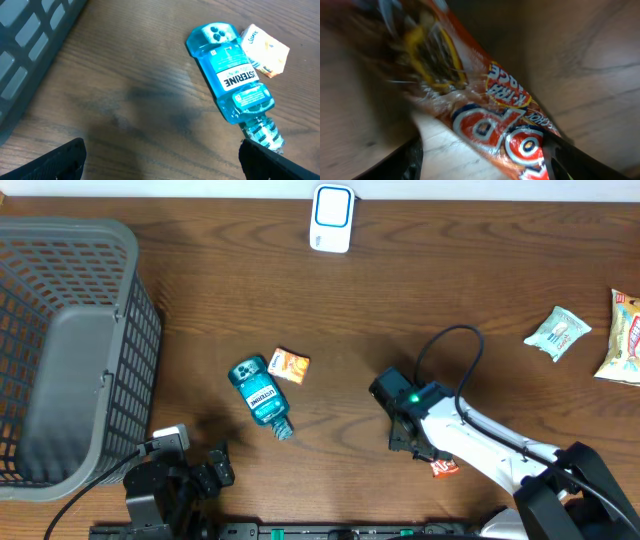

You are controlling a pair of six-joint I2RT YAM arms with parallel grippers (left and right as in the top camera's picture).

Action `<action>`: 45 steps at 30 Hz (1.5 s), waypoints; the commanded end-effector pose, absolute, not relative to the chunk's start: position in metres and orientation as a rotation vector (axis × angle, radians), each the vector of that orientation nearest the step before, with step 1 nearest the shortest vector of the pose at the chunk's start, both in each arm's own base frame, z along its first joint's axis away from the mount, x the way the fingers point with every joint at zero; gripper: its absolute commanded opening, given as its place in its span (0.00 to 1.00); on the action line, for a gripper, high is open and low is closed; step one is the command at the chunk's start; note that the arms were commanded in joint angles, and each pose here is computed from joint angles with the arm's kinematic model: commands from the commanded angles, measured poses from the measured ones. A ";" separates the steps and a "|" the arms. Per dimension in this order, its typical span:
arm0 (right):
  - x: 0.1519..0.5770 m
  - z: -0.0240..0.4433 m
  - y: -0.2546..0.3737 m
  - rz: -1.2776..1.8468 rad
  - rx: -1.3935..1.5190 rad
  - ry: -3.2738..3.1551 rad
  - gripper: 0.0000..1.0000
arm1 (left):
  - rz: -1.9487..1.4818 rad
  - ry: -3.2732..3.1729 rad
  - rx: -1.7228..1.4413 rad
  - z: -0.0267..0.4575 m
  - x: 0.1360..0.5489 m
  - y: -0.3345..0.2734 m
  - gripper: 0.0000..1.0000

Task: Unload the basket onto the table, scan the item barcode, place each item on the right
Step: 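Move the open right gripper down onto the red-orange candy bar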

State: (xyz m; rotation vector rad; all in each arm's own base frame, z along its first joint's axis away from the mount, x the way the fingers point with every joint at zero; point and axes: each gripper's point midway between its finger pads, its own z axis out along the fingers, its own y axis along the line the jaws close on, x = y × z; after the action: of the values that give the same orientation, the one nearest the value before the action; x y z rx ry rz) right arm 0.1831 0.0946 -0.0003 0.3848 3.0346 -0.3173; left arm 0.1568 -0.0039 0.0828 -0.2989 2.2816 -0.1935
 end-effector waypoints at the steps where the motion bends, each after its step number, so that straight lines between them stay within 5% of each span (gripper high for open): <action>1: 0.177 -0.014 0.093 -0.292 0.319 3.038 0.70 | -0.199 2.318 -0.312 0.074 0.151 -0.005 0.98; 5: 0.180 -0.023 0.100 -0.216 0.241 3.029 0.72 | -0.199 2.318 -0.312 0.074 0.151 -0.005 0.98; 8: 0.179 -0.026 0.099 -0.216 0.241 3.028 0.61 | -0.199 2.318 -0.312 0.074 0.151 -0.005 0.98; 13: 0.172 -0.032 0.109 -0.116 0.230 3.067 0.01 | -0.199 2.318 -0.312 0.074 0.151 -0.005 0.98; 18: 0.183 -0.026 0.170 0.353 -0.137 3.058 0.01 | -0.199 2.318 -0.312 0.074 0.151 -0.005 0.98; 24: 0.216 -0.009 0.180 0.445 -0.122 2.968 0.01 | -0.199 2.318 -0.312 0.074 0.151 -0.005 0.98; 26: 0.223 -0.003 0.180 0.450 -0.115 2.958 0.15 | -0.199 2.317 -0.312 0.074 0.151 -0.005 0.98; 30: 0.231 0.008 0.183 0.451 -0.242 2.940 0.99 | -0.199 2.318 -0.312 0.074 0.151 -0.005 0.98; 35: 0.238 0.018 0.190 0.426 -0.505 2.862 0.99 | -0.199 2.317 -0.312 0.074 0.151 -0.005 0.98; 45: 0.235 0.008 0.161 0.092 -0.561 2.859 0.99 | -0.199 2.318 -0.312 0.074 0.151 -0.005 0.98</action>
State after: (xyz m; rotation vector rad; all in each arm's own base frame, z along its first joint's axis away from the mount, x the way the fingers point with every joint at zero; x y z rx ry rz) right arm 0.2308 0.1692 0.0100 -0.5061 2.8900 0.2206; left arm 0.1567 -0.0039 0.0827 -0.2990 2.2820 -0.1935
